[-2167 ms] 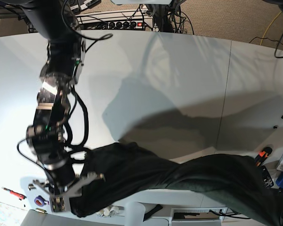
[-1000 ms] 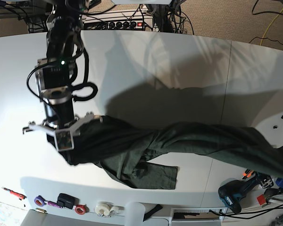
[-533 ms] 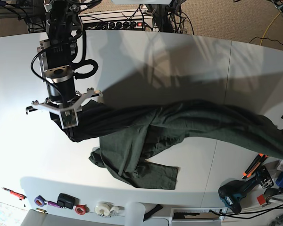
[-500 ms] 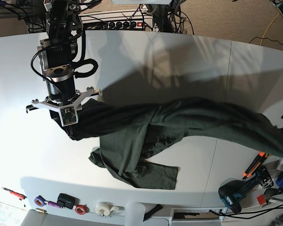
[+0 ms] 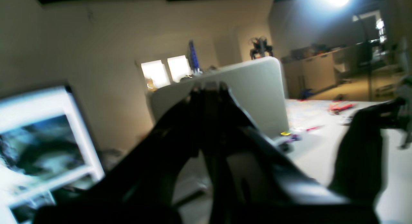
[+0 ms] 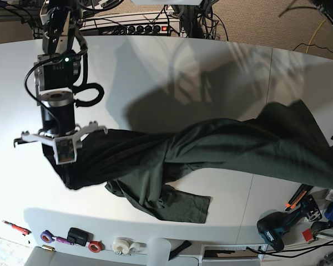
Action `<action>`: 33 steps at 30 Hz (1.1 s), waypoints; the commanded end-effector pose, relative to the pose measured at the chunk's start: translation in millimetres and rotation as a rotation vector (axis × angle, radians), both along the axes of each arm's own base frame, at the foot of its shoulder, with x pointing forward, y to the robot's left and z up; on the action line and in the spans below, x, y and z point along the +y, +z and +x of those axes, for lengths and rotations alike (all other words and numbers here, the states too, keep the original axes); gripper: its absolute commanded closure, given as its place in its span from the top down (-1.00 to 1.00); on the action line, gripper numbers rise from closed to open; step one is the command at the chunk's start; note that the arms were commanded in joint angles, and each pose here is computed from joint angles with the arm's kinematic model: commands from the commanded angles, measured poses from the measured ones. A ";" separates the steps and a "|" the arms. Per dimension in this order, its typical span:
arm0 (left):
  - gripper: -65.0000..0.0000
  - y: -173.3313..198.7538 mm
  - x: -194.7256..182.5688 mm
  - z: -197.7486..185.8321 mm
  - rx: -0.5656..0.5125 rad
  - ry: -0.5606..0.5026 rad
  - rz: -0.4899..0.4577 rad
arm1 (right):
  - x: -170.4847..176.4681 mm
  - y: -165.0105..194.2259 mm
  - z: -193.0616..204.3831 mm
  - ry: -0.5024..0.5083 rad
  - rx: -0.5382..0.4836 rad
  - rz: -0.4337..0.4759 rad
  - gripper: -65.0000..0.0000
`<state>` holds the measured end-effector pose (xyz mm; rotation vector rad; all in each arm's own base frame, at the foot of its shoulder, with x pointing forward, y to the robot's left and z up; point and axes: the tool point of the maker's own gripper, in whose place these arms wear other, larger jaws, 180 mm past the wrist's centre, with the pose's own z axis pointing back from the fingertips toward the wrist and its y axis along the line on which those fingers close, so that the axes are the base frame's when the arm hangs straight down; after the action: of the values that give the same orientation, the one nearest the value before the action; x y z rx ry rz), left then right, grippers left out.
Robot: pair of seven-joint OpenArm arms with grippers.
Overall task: Layout the t-shirt on the table in an organized manner, then fold the t-shirt properly
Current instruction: 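Swing the lifted shirt with the right gripper across toward the left gripper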
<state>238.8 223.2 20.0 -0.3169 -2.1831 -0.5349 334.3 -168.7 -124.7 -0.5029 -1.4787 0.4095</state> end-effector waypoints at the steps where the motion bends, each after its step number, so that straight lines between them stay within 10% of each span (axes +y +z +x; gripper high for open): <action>1: -1.00 18.7 -2.4 -10.4 -0.083 -0.002 0.015 | 1.4 24.4 1.3 0.010 -0.089 -0.004 -1.00; 14: -1.00 60.3 16.8 -10.3 -0.220 0.165 -0.025 | -0.9 102.0 14.3 -0.002 -0.346 -0.020 -1.00; 23: -1.00 64.5 19.0 -8.9 -0.240 0.200 -0.006 | -40.7 100.9 117.8 -0.123 -0.276 0.127 -1.00; 33: -1.00 56.3 27.5 -0.3 -0.198 0.274 0.009 | 80.2 114.3 113.8 0.353 -0.202 0.354 -1.00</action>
<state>245.2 252.1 65.8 0.0344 -2.3254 -0.4170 451.5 -87.9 -34.9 0.0073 -1.7192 0.3711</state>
